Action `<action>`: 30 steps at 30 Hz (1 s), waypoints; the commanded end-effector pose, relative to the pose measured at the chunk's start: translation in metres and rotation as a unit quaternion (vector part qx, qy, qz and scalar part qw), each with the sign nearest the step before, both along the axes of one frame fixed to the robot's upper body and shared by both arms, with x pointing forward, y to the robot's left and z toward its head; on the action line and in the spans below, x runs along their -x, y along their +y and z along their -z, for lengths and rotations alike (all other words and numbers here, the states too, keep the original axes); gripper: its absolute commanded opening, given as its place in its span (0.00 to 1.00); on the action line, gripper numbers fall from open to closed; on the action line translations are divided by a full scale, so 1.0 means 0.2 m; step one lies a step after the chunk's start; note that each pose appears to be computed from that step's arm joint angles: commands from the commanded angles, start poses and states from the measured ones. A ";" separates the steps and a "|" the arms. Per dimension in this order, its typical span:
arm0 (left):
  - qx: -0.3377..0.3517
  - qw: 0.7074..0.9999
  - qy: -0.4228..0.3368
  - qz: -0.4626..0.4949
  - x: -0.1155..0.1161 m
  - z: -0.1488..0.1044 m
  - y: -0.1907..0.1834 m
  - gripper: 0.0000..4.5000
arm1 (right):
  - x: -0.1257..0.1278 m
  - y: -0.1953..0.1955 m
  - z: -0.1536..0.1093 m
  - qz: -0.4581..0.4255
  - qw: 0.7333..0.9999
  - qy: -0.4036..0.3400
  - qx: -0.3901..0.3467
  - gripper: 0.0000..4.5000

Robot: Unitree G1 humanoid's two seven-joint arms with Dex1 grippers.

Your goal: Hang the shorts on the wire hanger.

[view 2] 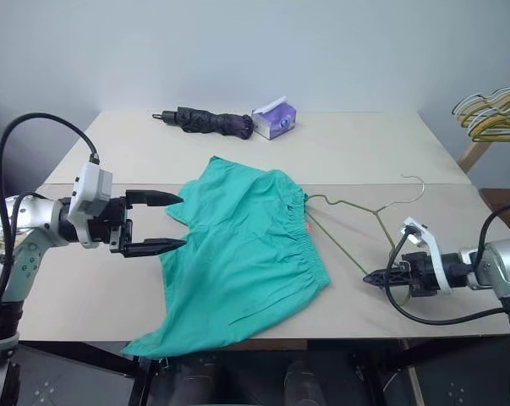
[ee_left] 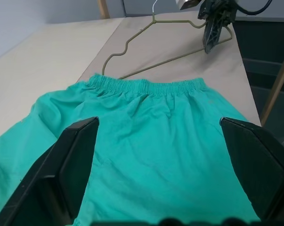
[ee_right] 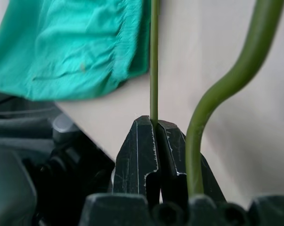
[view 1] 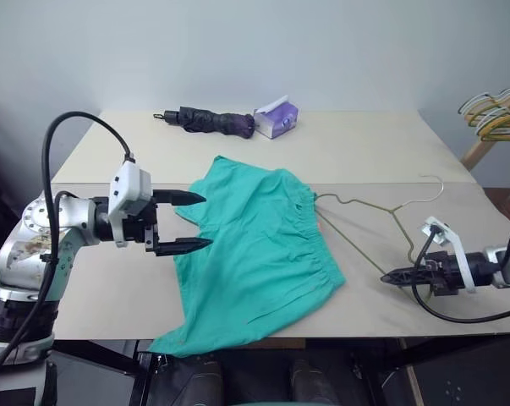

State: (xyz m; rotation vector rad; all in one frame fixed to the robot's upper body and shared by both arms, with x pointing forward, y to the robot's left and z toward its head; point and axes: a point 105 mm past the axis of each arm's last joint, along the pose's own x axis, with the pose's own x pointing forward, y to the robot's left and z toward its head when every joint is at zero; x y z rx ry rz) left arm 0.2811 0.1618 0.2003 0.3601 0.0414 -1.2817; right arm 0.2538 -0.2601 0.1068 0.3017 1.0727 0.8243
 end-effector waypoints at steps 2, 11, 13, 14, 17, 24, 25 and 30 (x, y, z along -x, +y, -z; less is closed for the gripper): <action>0.005 1.000 -0.026 0.003 0.01 -0.06 0.00 0.99 | 0.02 0.04 -0.03 -0.029 1.000 -0.001 -0.003 0.00; -0.002 0.999 -0.036 0.004 0.01 -0.07 0.00 0.99 | -0.18 0.08 0.02 -0.002 1.000 -0.020 0.017 0.00; -0.003 0.999 -0.037 0.004 0.01 -0.07 0.00 0.99 | -0.21 0.09 0.01 -0.006 1.000 -0.024 0.015 0.00; -0.004 0.999 -0.037 0.003 0.01 -0.07 0.01 0.99 | -0.22 0.09 0.01 -0.011 1.000 -0.025 0.013 0.00; -0.007 0.999 -0.041 0.000 0.02 -0.07 0.01 0.99 | -0.21 0.11 -0.01 -0.041 0.999 -0.026 0.011 0.00; -0.009 0.999 -0.043 -0.007 0.02 -0.07 0.02 0.99 | -0.23 0.16 0.00 -0.078 0.997 -0.010 0.009 0.00; -0.009 0.999 -0.044 -0.007 0.02 -0.07 0.02 0.99 | -0.24 0.17 0.01 -0.075 0.997 -0.009 0.012 0.00; -0.011 0.999 -0.048 -0.010 0.02 -0.08 0.02 0.99 | -0.34 0.16 0.04 -0.044 0.998 -0.009 0.041 0.00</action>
